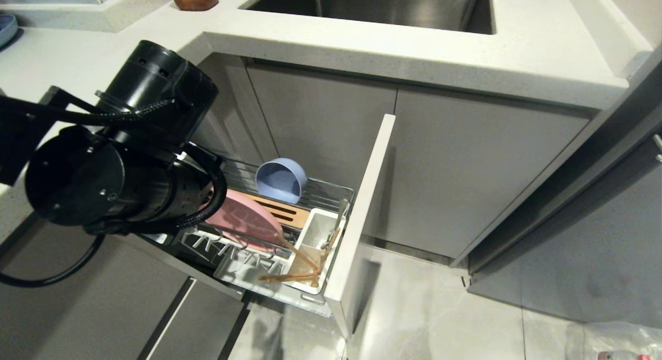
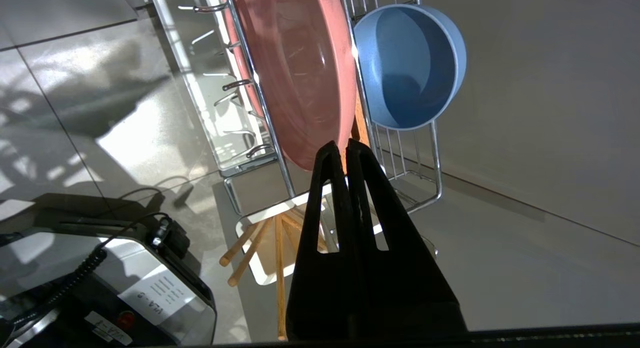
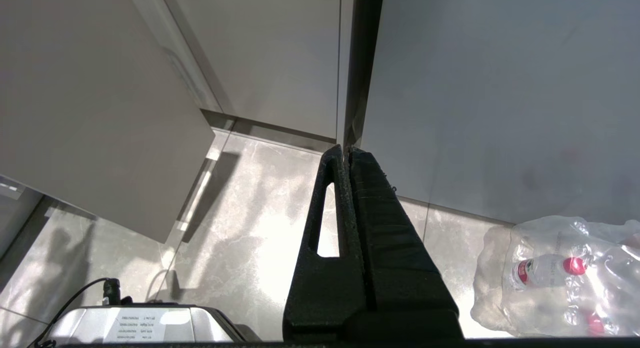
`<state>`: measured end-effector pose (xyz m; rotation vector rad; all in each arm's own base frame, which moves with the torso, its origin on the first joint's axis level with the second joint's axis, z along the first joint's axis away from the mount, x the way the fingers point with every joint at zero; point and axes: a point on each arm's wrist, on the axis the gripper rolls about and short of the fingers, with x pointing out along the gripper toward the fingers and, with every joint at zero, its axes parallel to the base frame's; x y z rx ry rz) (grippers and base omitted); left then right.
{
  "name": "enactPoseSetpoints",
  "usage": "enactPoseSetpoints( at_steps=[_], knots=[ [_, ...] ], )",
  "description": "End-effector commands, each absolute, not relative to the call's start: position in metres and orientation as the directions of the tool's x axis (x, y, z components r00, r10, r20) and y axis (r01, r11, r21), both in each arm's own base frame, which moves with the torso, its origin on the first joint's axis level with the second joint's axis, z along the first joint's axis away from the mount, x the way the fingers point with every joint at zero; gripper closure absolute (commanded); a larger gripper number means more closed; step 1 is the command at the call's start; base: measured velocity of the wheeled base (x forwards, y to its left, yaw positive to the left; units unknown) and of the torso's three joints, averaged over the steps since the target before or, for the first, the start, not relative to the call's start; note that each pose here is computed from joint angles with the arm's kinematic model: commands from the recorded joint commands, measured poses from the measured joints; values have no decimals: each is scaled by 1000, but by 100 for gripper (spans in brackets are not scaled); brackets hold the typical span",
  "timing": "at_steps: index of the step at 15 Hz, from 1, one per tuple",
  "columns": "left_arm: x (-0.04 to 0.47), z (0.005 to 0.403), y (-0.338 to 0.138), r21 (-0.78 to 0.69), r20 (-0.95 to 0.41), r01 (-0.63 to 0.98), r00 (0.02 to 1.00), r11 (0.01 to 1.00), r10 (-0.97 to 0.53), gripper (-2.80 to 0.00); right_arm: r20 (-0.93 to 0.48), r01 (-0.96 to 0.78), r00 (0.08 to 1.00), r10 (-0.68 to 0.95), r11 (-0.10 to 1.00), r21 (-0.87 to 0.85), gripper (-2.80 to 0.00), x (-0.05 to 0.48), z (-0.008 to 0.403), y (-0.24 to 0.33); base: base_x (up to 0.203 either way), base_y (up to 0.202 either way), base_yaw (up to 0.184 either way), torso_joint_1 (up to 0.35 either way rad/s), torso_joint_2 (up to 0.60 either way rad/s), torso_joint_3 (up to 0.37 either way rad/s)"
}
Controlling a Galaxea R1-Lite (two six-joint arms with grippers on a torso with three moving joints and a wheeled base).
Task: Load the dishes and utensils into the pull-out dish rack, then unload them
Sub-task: Take the plate out of the cupboard
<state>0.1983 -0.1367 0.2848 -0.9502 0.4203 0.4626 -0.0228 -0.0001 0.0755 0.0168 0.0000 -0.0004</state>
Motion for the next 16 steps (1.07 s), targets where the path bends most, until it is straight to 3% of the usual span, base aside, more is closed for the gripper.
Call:
enactPoseSetpoints(
  at_steps=[1, 7, 16],
  knots=[
    [201, 282, -139, -663, -538, -558, 819, 499, 200, -280, -2, 0, 1000, 0, 1000, 17, 0, -23, 76, 0, 0, 0, 0, 0, 0, 0],
    [205, 269, -137, -631, -564, -590, 795, 504, 223, -280, -2, 0, 1000, 0, 1000, 17, 0, -23, 76, 0, 0, 0, 0, 0, 0, 0],
    [258, 234, -136, -601, -641, -668, 731, 438, 235, -280, -2, 0, 1000, 0, 1000, 17, 0, -23, 76, 0, 0, 0, 0, 0, 0, 0]
  ],
)
